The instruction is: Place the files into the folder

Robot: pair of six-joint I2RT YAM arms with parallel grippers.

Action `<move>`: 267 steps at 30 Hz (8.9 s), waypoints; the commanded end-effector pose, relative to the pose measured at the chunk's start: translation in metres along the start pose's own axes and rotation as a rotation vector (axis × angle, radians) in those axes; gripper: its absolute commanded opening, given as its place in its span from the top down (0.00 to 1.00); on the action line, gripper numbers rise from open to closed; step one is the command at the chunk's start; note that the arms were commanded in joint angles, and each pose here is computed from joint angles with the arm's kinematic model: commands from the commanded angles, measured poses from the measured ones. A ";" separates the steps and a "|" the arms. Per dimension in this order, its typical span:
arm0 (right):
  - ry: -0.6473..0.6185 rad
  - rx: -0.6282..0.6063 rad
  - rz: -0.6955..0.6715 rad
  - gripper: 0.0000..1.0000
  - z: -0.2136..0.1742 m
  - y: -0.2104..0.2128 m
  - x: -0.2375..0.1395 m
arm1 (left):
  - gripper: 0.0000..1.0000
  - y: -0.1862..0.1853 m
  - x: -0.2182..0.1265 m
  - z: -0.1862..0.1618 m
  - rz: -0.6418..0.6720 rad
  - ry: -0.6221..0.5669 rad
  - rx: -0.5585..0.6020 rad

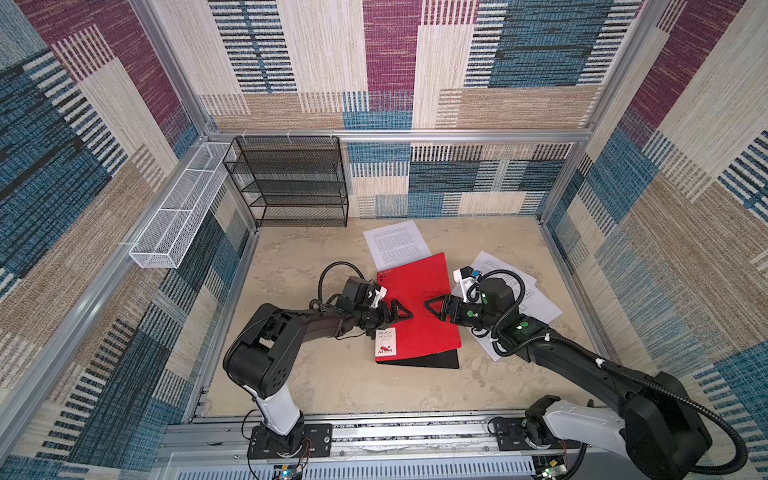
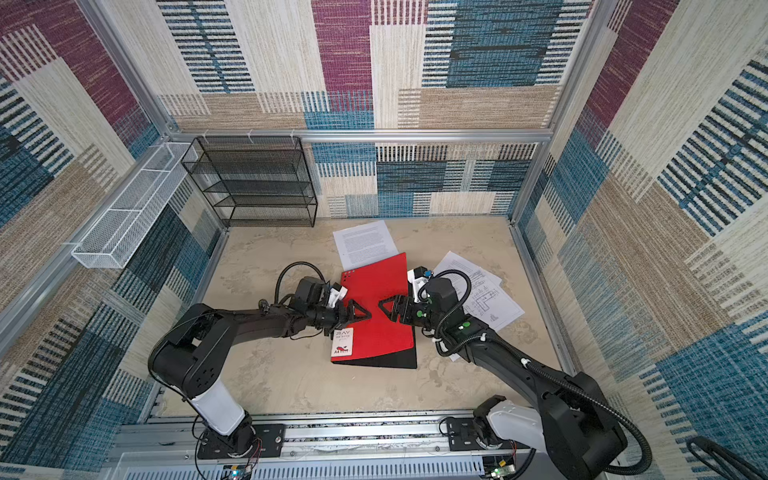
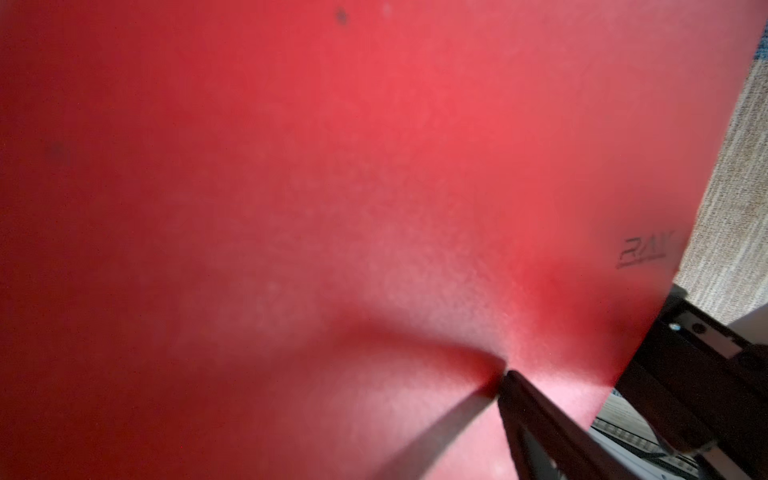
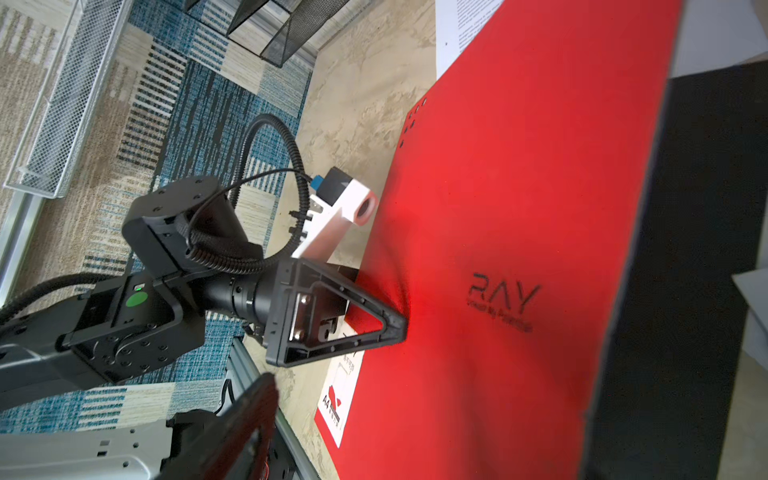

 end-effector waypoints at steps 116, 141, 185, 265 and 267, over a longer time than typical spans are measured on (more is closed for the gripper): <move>0.218 -0.424 -0.695 0.71 -0.048 0.013 0.153 | 0.81 0.105 -0.092 -0.009 0.639 0.019 -0.435; 0.233 -0.423 -0.718 0.76 -0.038 -0.002 0.166 | 0.83 0.111 -0.104 -0.018 0.692 0.019 -0.442; 0.376 -0.438 -0.664 0.80 -0.055 -0.012 0.152 | 0.86 0.123 -0.110 -0.018 0.706 0.006 -0.496; 0.411 -0.413 -0.632 0.73 -0.059 -0.018 0.143 | 0.91 0.133 -0.124 -0.029 0.731 -0.046 -0.600; 0.408 -0.409 -0.626 0.71 -0.057 -0.014 0.139 | 0.91 0.133 -0.124 -0.029 0.734 -0.045 -0.601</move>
Point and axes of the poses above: each gripper's point midway between its finger pads, its own x axis out along the fingers, its own y axis along the line the jaws close on, z = x × y, the point moved 7 cm from there along -x, back along the fingers, and after that the axes turned 10 degrees about x, right-handed, at the moved point
